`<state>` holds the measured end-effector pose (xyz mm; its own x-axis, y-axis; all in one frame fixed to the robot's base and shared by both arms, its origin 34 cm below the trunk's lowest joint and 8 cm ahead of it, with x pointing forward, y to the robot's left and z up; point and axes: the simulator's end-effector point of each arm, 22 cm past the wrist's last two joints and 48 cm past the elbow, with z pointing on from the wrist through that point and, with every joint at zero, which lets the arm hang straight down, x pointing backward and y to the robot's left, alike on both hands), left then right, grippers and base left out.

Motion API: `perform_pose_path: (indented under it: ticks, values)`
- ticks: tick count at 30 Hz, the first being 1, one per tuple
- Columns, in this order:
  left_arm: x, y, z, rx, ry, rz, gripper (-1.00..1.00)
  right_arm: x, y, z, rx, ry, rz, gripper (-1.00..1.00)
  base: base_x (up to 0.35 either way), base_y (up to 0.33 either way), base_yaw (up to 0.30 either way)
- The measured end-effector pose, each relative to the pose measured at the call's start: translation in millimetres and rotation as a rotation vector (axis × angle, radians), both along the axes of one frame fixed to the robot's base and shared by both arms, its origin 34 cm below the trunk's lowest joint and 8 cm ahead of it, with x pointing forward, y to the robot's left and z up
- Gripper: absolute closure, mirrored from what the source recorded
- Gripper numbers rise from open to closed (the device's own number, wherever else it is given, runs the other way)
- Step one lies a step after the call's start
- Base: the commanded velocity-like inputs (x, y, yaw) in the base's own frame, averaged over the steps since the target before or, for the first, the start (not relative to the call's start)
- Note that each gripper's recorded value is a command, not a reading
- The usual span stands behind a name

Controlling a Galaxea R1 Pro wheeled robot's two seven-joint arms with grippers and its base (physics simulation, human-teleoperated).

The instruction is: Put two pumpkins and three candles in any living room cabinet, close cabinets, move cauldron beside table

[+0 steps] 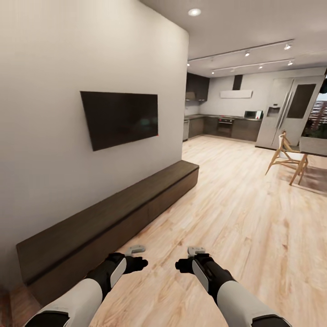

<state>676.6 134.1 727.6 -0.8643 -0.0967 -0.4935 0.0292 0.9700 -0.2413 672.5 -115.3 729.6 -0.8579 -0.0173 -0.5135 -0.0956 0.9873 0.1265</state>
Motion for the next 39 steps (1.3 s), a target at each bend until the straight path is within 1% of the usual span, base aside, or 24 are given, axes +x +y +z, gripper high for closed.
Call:
perform_pose_path:
  ticks: [26, 39]
  values:
    - [4, -1, 15, -0.001, -0.028, -0.001, -1.0, 4, 0, 15, 0.001, -0.028, 0.001, -1.0, 0.0, -0.001, 0.224]
    - [7, 0, 23, 0.0, -0.043, 0.0, -1.0, 7, 0, 23, 0.001, -0.043, 0.001, -1.0, 0.031, -0.049, 0.222]
